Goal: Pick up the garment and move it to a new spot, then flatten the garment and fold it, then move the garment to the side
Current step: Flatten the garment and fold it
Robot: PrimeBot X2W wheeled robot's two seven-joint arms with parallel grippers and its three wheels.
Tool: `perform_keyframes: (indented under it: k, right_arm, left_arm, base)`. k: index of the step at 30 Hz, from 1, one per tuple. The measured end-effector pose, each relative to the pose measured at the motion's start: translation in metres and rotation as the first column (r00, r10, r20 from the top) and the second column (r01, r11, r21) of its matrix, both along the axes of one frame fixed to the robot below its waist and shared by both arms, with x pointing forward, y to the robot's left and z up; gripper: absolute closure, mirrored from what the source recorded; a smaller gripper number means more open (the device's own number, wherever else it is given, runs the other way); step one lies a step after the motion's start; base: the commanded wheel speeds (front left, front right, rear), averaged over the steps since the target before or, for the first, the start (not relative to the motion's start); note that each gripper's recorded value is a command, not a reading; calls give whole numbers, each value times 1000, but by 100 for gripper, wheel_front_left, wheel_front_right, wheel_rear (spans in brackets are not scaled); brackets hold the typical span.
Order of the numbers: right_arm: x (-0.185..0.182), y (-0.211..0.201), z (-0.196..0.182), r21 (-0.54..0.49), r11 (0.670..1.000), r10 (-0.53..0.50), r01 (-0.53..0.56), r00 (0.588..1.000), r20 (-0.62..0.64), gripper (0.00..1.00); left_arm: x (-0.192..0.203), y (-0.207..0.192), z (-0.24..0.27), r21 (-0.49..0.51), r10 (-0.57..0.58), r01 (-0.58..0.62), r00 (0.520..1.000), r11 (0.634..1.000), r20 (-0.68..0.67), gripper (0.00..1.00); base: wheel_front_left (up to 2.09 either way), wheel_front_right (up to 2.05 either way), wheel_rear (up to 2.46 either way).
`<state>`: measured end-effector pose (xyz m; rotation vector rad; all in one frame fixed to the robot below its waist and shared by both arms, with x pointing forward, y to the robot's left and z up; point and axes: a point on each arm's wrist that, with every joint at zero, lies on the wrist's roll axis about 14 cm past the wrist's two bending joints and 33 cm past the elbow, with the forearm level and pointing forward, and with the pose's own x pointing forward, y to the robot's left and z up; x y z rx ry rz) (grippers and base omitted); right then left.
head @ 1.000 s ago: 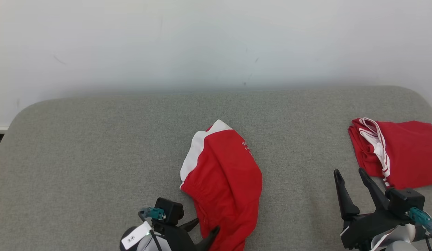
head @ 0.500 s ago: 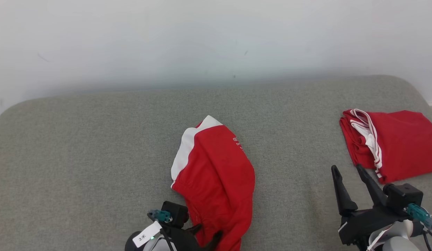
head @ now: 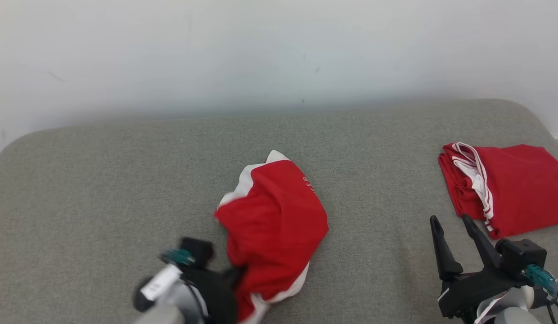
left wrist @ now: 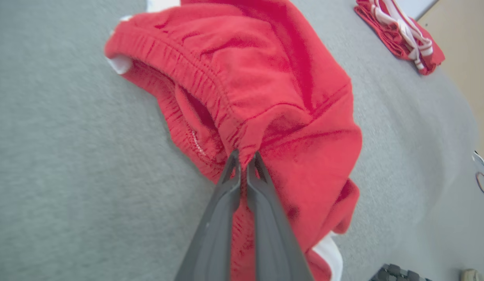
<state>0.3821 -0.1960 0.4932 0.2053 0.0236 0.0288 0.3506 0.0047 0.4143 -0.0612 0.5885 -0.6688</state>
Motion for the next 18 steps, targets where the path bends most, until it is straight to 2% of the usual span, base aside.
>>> perform_keyframes:
  k: [6, 8, 11, 14, 18]
  right_arm:
    - [0, 6, 2, 4, 1000, 14, -14, 1000, 6, 0]
    - [0, 5, 2, 4, 1000, 13, -13, 1000, 7, 0]
    - [-2, 12, -1, 7, 1000, 30, -30, 1000, -1, 0]
    - [-3, 14, -2, 8, 999, 34, -34, 999, -4, 0]
    - [-3, 19, -5, 9, 998, 54, -54, 998, -12, 0]
  left_arm:
    - [50, 60, 46, -63, 206, -198, 963, 978, 173, 100]
    - [57, 82, 52, -56, 255, -249, 945, 967, 207, 100]
    - [65, 132, 55, -19, 362, -369, 898, 929, 251, 100]
    - [60, 156, 44, 62, 374, -403, 888, 913, 268, 100]
    - [42, 148, 21, 90, 356, -384, 907, 919, 227, 100]
  base:
    - [0, 0, 0]
    - [0, 0, 0]
    - [0, 0, 0]
    - [0, 0, 0]
    - [0, 0, 0]
